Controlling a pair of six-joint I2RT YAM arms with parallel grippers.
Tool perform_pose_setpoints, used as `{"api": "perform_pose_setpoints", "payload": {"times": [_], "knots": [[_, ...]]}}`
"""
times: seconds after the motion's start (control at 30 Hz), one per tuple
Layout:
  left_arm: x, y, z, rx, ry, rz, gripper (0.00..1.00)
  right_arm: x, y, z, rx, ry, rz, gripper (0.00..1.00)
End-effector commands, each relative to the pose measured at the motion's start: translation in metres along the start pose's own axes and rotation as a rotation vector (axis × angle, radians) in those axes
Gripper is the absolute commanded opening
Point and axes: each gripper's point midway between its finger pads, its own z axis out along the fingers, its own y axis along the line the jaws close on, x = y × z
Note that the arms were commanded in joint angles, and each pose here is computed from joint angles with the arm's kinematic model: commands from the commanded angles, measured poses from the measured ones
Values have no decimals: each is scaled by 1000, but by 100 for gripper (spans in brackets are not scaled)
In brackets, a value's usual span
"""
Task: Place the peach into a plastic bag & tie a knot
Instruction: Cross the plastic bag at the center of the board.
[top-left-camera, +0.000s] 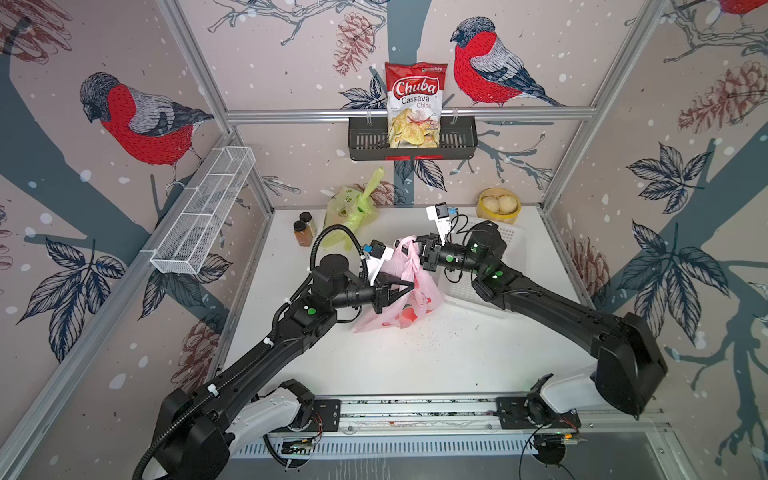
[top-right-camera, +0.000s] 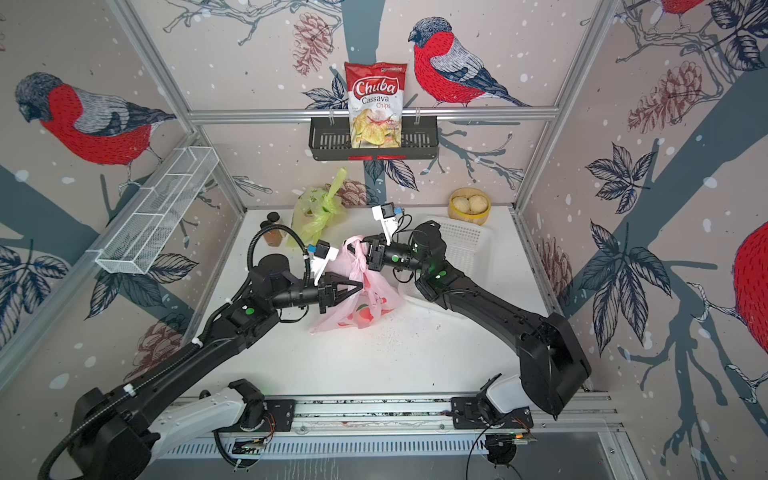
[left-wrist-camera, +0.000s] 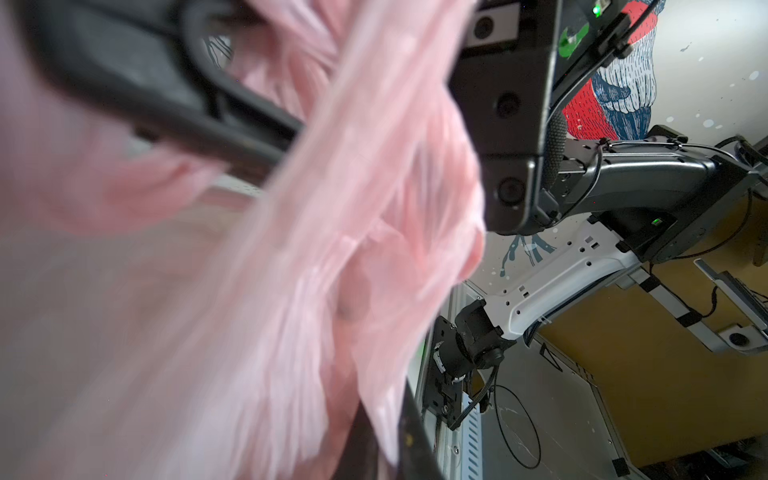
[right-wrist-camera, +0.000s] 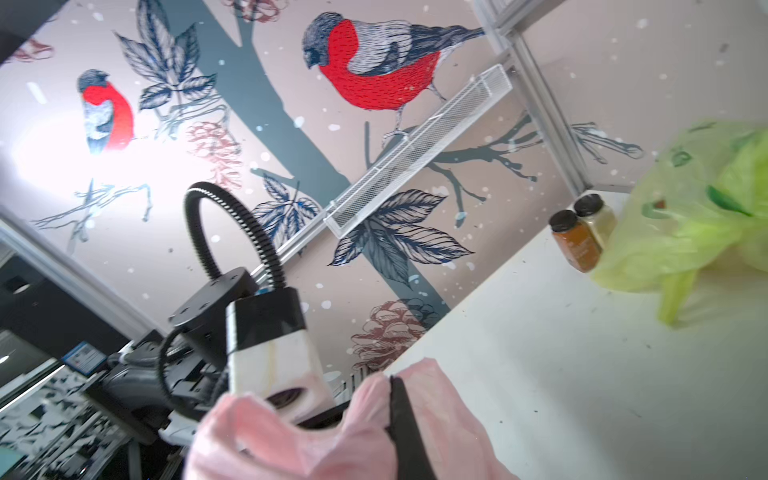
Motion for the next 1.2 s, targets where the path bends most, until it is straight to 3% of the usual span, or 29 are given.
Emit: {"api": "perform_pose_setpoints", "payload": {"times": [0.0, 0.1, 0.37, 0.5, 0.6, 0.73, 0.8, 0.9, 0.97, 1.17], "knots": [[-11, -3, -7, -40, -27, 25, 54, -11, 28, -3, -117, -18, -36, 0], [-18, -9, -21, -101, -37, 57, 67, -10, 29, -6, -114, -8, -45, 0], [-57, -28, -80, -334, -158, 184, 71, -12, 30, -7, -95, 16, -70, 0], [-87, -32, -107, -451, -287, 249, 78, -13, 31, -7, -92, 22, -75, 0], [-99, -37, -103, -416, -345, 298, 84, -11, 32, -8, -89, 27, -73, 0], [-95, -21, -70, -344, -300, 274, 83, -9, 35, -7, -80, 35, -78, 0], [-83, -13, -49, -278, -250, 244, 75, -10, 39, -8, -76, 31, -84, 0], [-64, -8, -27, -172, -200, 189, 30, -12, 42, -8, -72, 19, -89, 0], [-54, -11, -21, -114, -206, 168, 14, -14, 44, -9, -70, 10, -94, 0], [-41, -15, -17, -64, -221, 149, 3, -20, 51, -8, -79, -13, -103, 0]]}}
